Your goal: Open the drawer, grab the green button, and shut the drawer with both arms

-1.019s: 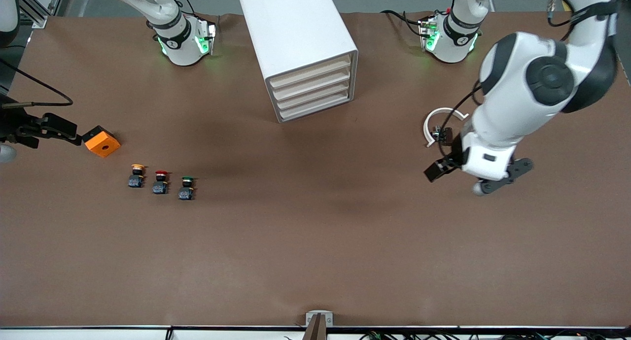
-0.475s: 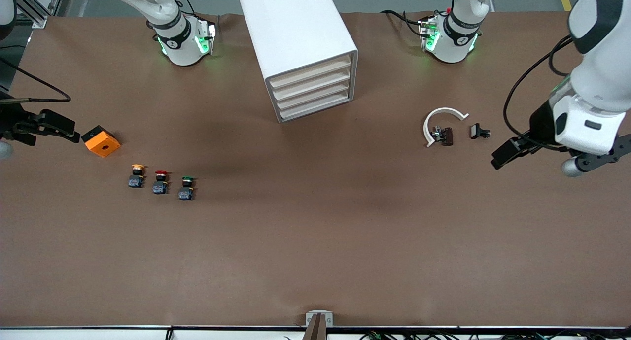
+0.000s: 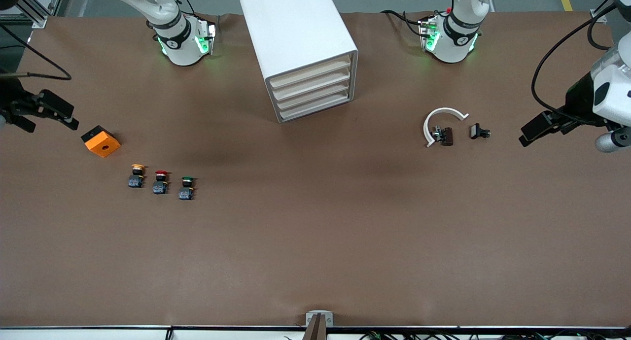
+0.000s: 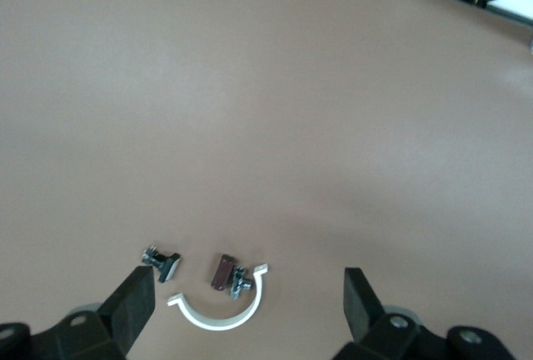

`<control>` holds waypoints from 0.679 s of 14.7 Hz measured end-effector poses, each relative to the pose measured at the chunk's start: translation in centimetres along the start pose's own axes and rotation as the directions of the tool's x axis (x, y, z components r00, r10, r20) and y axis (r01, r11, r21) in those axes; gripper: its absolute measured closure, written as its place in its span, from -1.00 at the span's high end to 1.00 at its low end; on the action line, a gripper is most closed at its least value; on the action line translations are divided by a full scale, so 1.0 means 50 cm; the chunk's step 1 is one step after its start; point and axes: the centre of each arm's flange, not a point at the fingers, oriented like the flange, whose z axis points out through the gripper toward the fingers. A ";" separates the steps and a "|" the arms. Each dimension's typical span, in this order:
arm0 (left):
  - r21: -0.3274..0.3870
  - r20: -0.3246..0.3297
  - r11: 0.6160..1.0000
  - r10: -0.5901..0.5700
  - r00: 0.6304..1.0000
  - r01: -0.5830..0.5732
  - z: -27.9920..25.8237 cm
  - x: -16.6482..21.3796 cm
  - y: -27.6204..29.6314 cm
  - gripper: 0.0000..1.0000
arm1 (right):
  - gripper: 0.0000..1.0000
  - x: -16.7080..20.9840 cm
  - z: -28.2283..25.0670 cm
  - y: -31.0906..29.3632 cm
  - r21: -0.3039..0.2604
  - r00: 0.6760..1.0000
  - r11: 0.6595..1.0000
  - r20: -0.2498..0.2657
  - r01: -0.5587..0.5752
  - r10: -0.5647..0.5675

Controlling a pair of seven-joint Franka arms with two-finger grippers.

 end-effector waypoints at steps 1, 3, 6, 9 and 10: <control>0.002 0.003 1.000 0.010 1.000 -0.010 -0.003 -0.002 -0.004 1.00 | 1.00 -0.002 -0.009 -0.007 0.001 1.000 1.000 -0.008 0.006 -0.006; 0.001 -0.003 1.000 0.019 1.000 -0.019 -0.019 -0.009 -0.013 1.00 | 1.00 -0.005 -0.013 -0.012 0.001 1.000 1.000 -0.002 0.009 -0.009; 0.009 0.005 0.999 0.038 0.999 -0.038 -0.049 -0.024 -0.051 1.00 | 1.00 -0.013 -0.018 -0.008 -0.001 1.000 1.000 0.025 0.007 -0.007; 0.019 0.031 0.997 0.078 0.997 -0.078 -0.070 -0.045 -0.092 1.00 | 1.00 -0.012 -0.021 -0.007 -0.003 1.000 1.000 0.023 0.006 -0.006; 0.020 0.040 0.994 0.103 0.994 -0.104 -0.074 -0.050 -0.103 1.00 | 1.00 -0.012 -0.022 -0.007 -0.003 1.000 1.000 0.022 0.006 -0.006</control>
